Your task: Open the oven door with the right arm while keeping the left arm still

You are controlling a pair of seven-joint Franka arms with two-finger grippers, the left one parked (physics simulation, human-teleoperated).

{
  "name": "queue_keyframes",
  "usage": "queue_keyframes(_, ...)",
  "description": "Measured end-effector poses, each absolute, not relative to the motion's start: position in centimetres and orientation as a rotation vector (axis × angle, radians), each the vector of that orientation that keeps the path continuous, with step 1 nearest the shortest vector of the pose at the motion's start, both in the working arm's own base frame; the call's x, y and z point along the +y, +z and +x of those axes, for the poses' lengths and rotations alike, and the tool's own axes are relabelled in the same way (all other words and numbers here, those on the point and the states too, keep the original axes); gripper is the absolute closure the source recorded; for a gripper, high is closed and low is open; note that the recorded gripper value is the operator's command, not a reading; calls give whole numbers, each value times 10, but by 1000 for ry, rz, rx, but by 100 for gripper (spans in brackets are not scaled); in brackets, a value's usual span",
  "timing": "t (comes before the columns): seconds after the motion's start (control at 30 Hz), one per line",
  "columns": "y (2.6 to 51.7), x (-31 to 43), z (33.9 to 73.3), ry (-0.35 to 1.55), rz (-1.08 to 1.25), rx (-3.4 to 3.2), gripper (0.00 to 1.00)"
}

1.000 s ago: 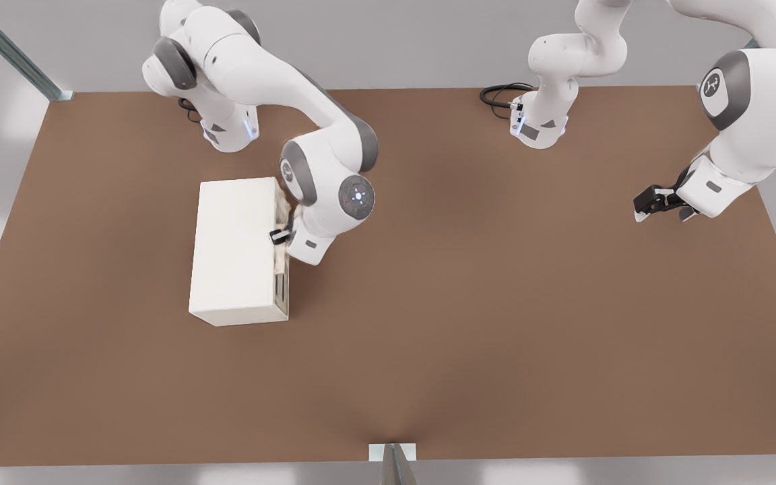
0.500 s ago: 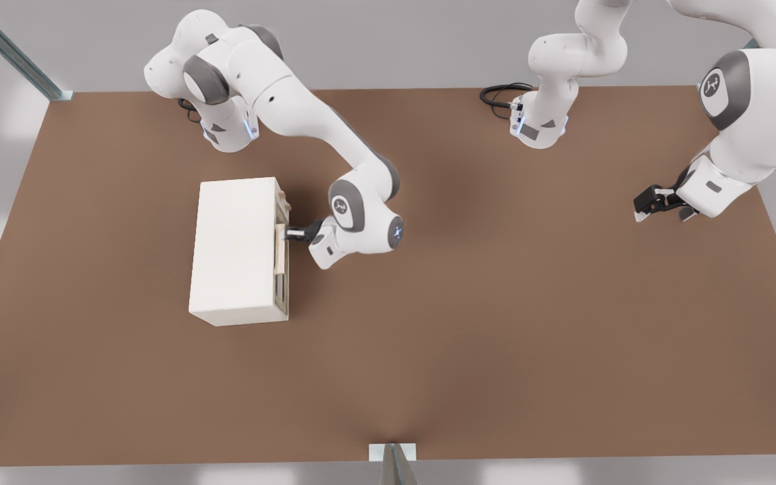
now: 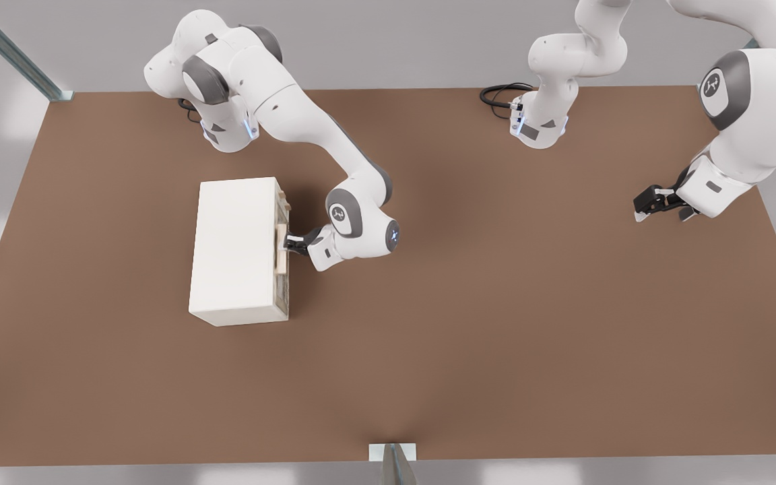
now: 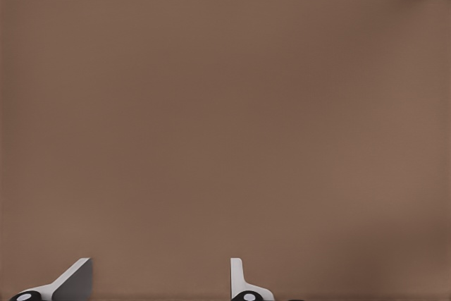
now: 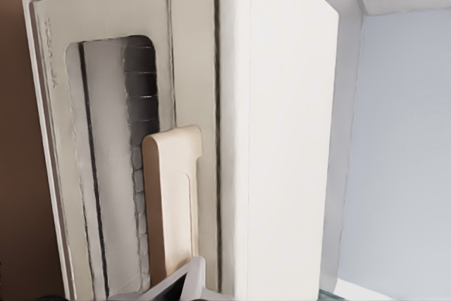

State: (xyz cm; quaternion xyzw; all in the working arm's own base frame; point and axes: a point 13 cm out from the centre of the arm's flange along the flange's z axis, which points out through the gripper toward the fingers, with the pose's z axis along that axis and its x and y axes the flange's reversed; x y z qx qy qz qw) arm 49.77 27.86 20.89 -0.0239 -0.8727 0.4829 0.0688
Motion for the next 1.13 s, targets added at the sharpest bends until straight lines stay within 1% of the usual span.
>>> queue_keyframes(0.17, 218, 307, 498, 1411, -94, -2716, 100)
queue_keyframes(0.27, 227, 336, 503, 1282, -120, -2815, 100)
queue_keyframes(0.3, 238, 343, 506, 1223, -136, -2854, 100)
queue_keyframes(0.33, 266, 339, 514, 1109, -195, -2897, 100)
queue_keyframes(0.37, 308, 314, 531, 920, -319, -2925, 88)
queue_keyframes(0.43, 387, 209, 575, 556, -617, -2912, 0)
queue_keyframes(0.47, 415, 162, 581, 418, -711, -2897, 0)
queue_keyframes(0.5, 437, 125, 580, 293, -774, -2881, 0)
queue_keyframes(0.53, 455, 101, 579, 193, -799, -2884, 0)
queue_keyframes(0.63, 484, 70, 581, 13, -769, -2926, 0)
queue_keyframes(0.73, 493, 80, 587, -64, -637, -2982, 0)
queue_keyframes(0.83, 491, 81, 596, -97, -537, -3014, 0)
queue_keyframes(1.13, 497, 52, 605, -118, -373, -3072, 0)
